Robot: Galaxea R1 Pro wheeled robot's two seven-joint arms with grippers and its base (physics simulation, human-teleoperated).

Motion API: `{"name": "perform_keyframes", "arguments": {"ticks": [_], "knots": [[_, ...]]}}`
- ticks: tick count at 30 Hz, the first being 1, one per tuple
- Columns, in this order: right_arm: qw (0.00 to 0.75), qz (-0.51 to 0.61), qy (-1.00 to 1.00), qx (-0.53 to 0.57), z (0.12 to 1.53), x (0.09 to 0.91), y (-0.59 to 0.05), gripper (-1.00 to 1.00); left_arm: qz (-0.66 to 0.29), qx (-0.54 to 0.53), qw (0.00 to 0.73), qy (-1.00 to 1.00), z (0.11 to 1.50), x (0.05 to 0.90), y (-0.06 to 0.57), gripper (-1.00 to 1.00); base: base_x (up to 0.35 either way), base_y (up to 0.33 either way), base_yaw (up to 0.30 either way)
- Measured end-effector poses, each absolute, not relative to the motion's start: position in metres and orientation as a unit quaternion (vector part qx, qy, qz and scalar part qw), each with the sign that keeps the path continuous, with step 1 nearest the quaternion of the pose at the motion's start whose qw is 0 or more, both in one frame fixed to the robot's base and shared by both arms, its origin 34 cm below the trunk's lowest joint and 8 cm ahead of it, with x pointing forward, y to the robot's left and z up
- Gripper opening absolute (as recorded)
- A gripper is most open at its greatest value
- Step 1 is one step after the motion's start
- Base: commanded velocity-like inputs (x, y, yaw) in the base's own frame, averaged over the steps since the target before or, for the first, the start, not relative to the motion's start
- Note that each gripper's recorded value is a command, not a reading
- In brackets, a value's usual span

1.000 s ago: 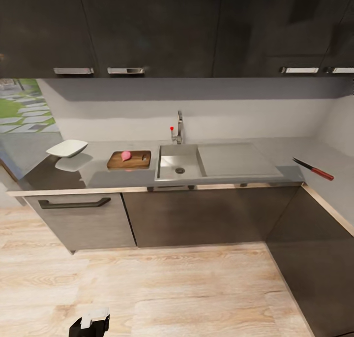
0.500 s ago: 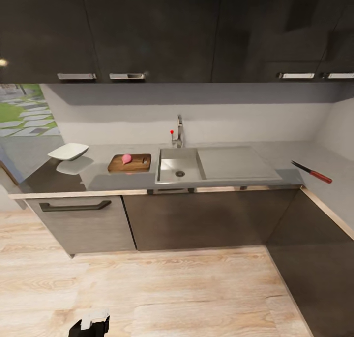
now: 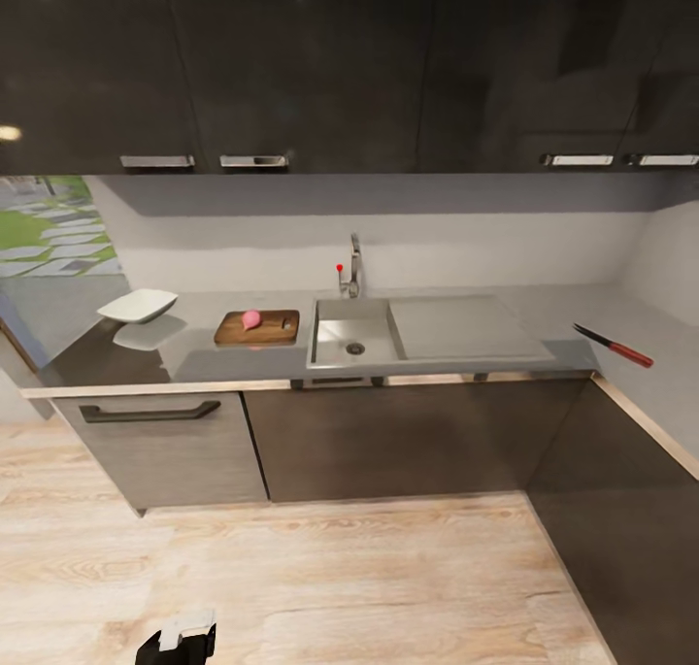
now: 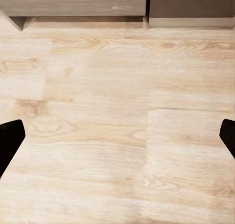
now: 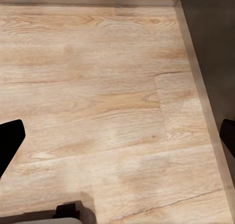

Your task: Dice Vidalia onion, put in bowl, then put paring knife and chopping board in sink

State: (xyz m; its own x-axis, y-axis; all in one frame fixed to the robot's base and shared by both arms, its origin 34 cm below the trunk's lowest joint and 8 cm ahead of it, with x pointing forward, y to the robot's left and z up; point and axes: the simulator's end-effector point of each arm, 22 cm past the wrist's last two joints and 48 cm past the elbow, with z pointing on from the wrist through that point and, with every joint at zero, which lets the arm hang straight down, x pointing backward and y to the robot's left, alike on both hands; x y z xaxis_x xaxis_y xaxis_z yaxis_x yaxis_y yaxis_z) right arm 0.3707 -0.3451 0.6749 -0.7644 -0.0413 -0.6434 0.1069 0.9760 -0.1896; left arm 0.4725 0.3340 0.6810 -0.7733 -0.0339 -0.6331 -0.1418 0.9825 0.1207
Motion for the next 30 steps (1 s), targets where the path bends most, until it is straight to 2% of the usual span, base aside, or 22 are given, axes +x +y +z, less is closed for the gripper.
{"name": "perform_keyframes", "arguments": {"ticks": [30], "knots": [[0.365,-0.103,0.925,0.022,0.687,0.386,-0.338,1.00,0.080,-0.049,0.355,0.930,0.698,0.487,0.334,1.00,0.000,0.000,0.000]]}}
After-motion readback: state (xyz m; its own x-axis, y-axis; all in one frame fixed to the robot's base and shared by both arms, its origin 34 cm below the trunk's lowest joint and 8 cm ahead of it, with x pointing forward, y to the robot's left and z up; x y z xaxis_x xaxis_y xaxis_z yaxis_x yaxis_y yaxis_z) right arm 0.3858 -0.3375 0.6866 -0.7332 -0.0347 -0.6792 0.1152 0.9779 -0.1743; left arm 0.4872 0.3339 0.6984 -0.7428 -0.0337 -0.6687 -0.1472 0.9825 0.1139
